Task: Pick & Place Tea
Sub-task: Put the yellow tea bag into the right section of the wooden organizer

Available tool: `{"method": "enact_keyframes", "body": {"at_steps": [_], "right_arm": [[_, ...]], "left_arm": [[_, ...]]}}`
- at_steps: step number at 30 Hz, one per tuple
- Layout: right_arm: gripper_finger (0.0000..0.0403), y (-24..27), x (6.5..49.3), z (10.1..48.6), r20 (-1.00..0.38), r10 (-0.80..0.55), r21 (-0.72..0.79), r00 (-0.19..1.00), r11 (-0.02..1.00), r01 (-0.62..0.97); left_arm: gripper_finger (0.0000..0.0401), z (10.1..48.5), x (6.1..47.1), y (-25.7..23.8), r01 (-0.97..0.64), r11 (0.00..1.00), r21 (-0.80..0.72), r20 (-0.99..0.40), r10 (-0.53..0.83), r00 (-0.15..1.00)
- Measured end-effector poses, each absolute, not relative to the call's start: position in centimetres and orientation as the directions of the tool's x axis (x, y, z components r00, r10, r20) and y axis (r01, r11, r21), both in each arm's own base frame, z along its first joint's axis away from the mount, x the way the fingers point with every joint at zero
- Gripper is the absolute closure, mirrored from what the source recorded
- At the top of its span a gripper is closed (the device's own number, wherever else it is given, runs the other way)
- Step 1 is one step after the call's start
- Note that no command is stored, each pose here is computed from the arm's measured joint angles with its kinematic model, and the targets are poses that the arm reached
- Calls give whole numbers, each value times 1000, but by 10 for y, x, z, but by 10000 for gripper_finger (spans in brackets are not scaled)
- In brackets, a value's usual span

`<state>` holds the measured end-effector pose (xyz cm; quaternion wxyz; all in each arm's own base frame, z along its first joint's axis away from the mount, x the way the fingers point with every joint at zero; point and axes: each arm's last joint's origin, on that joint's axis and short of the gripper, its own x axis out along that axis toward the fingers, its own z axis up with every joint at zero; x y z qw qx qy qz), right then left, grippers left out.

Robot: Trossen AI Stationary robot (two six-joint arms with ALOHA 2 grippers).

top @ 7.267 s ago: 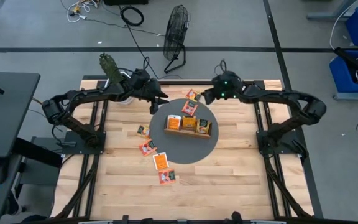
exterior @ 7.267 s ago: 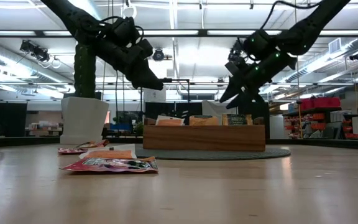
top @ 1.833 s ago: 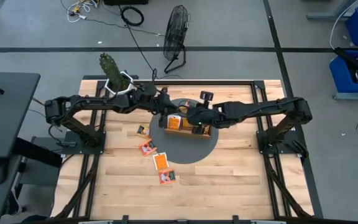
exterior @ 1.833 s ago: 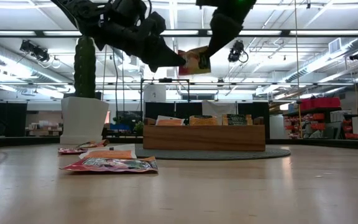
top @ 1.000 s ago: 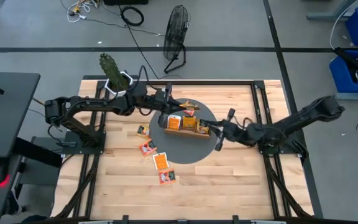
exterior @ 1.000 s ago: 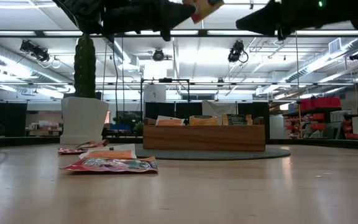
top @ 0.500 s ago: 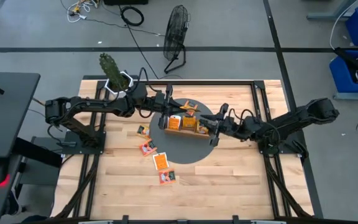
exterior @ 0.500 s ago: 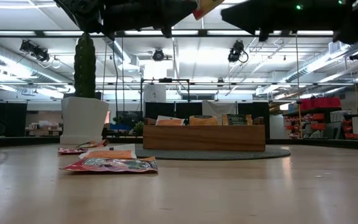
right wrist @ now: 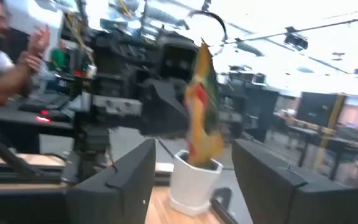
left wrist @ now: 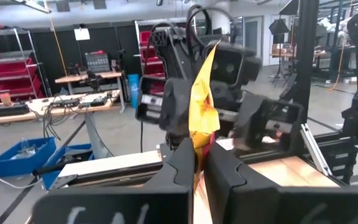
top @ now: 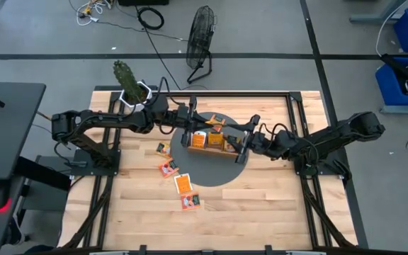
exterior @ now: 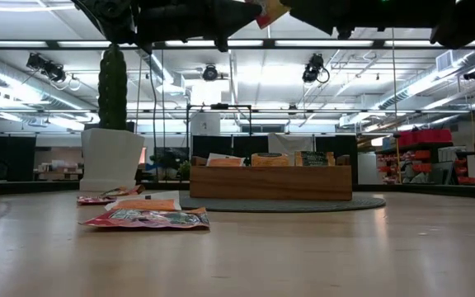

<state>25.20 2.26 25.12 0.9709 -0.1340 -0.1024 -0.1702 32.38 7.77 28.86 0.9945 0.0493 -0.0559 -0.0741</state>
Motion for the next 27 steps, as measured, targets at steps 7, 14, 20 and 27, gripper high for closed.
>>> {"method": "enact_keyframes", "body": {"at_steps": [7, 14, 20, 27], "right_arm": [[218, 23, 250, 252, 283, -271, -241, 920, 909, 341], [286, 21, 250, 254, 301, -259, -227, 918, 916, 332], [392, 21, 250, 254, 300, -252, -222, 920, 920, 324], [399, 20, 246, 255, 251, -259, -201, 933, 928, 312]], "left_arm": [[387, 288, 324, 78, 143, 985, 98, 94, -153, 984], [387, 288, 324, 78, 143, 985, 98, 95, -152, 984], [387, 288, 324, 78, 145, 985, 96, 91, -154, 984], [325, 284, 324, 78, 143, 985, 94, 57, -149, 987]]}}
